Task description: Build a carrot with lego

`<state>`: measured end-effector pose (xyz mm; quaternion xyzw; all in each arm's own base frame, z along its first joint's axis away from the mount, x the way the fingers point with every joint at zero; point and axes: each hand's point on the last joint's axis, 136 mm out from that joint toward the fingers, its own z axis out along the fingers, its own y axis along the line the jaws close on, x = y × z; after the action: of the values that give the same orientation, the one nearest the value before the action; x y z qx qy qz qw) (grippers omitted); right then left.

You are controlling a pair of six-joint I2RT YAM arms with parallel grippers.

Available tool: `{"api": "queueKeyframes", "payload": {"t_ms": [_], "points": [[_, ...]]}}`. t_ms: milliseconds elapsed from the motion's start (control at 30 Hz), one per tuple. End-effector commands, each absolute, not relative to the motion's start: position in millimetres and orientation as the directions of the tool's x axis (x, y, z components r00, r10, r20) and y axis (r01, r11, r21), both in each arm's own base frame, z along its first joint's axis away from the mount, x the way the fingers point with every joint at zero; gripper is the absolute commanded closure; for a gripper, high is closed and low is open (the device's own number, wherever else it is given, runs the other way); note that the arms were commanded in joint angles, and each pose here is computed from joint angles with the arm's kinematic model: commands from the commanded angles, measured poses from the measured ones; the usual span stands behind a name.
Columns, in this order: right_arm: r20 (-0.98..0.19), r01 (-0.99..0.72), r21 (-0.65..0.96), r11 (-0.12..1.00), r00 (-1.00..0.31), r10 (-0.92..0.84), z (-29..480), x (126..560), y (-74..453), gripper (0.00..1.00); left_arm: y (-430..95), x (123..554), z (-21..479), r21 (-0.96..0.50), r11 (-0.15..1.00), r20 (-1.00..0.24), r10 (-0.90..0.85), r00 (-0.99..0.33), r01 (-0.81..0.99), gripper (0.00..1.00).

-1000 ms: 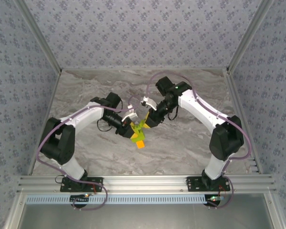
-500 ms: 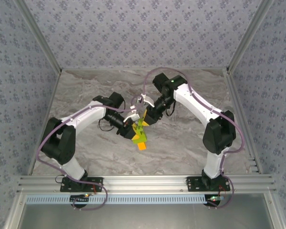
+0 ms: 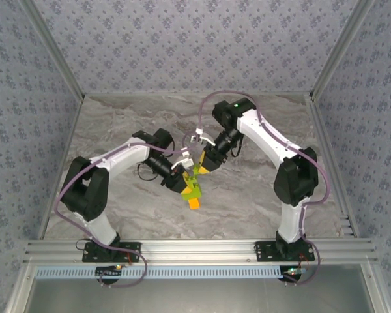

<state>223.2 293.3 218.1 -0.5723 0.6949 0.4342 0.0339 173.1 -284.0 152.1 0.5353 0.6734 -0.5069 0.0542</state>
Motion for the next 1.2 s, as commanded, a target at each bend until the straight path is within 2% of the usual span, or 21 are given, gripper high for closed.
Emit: {"api": "queueKeyframes", "payload": {"t_ms": [0, 433, 1167], "points": [[-0.527, -0.804, 0.593, -0.053, -0.337, -0.780, 221, 216, 295, 0.77, -289, 171, 163, -0.614, -0.123, -0.639, 0.658, -0.399, 0.780, 0.73], [-0.497, -0.779, 0.624, -0.062, -0.334, -0.801, 208, 209, 303, 0.77, -291, 169, 169, -0.592, -0.124, -0.648, 0.660, -0.379, 0.796, 0.74], [-0.395, -0.746, 0.666, -0.011, -0.341, -0.853, 182, 201, 298, 0.77, -290, 172, 165, -0.586, -0.100, -0.633, 0.675, -0.378, 0.804, 0.75]]}}
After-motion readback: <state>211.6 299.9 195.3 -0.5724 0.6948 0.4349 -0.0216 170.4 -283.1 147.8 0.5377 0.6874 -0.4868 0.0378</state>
